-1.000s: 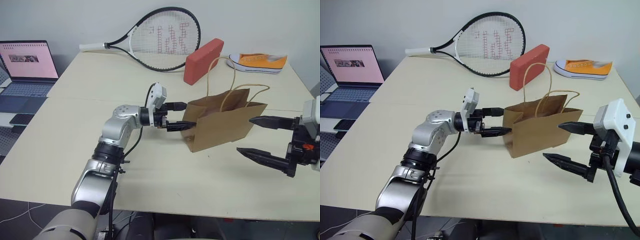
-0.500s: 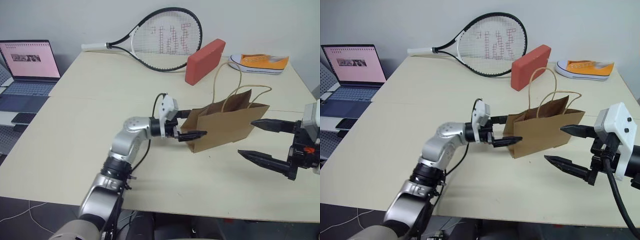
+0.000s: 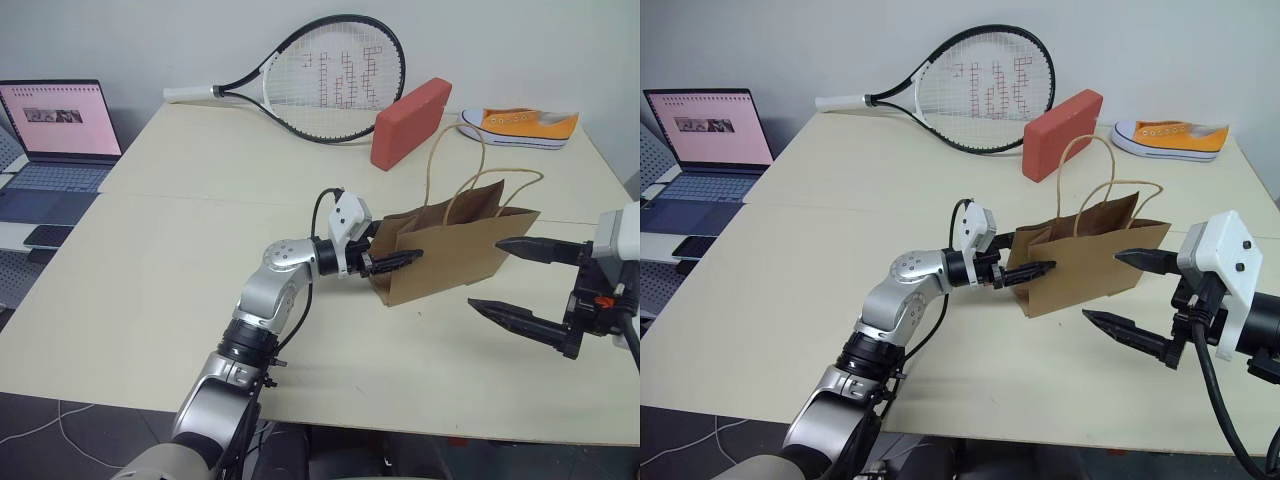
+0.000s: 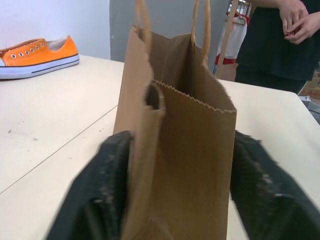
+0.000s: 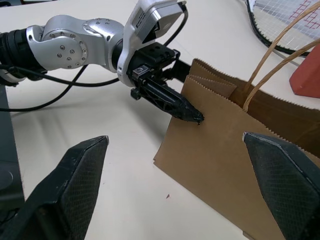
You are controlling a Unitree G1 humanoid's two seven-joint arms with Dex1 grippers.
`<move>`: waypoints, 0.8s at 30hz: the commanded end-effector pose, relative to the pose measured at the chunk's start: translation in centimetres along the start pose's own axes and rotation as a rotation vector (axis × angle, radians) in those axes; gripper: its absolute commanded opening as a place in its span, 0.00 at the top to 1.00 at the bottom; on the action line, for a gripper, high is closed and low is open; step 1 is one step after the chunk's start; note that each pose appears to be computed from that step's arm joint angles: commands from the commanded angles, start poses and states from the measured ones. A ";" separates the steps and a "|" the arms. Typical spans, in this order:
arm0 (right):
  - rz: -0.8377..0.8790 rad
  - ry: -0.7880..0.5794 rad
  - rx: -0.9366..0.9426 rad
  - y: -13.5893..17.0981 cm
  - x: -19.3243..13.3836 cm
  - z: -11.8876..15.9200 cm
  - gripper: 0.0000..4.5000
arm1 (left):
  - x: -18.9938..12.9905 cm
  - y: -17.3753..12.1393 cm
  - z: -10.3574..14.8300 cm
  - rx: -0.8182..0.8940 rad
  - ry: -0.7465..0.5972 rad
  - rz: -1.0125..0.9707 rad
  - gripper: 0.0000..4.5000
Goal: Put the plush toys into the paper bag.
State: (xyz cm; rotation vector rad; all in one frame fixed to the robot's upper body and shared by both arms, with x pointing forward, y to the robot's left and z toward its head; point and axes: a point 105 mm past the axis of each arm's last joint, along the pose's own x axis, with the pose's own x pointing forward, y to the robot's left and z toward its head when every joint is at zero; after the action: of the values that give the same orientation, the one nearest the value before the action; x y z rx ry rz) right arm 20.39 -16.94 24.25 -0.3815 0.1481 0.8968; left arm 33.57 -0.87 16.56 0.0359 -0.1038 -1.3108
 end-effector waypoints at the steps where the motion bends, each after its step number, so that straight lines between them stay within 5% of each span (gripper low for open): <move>1: -0.024 -0.038 -0.042 0.0 0.2 0.6 0.00 | 0.6 -0.4 1.0 0.045 -0.023 -0.032 0.60; 7: -0.043 -0.054 -0.064 -0.1 0.4 0.7 0.00 | 0.7 -0.4 0.8 0.031 -0.018 -0.048 0.99; 16: -0.045 -0.078 -0.086 -0.1 -0.3 0.9 0.00 | -0.8 1.3 1.3 0.024 -0.016 -0.062 0.99; 24: -0.082 -0.042 -0.047 -0.6 -3.9 1.0 0.00 | -5.2 1.3 2.7 -0.098 0.053 -0.325 0.99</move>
State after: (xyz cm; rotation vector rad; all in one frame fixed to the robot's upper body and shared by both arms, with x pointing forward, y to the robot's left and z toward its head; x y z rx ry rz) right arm 18.93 -19.34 25.47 -0.3908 0.0934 0.8339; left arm 34.01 4.69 17.34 0.0410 0.0482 -1.5468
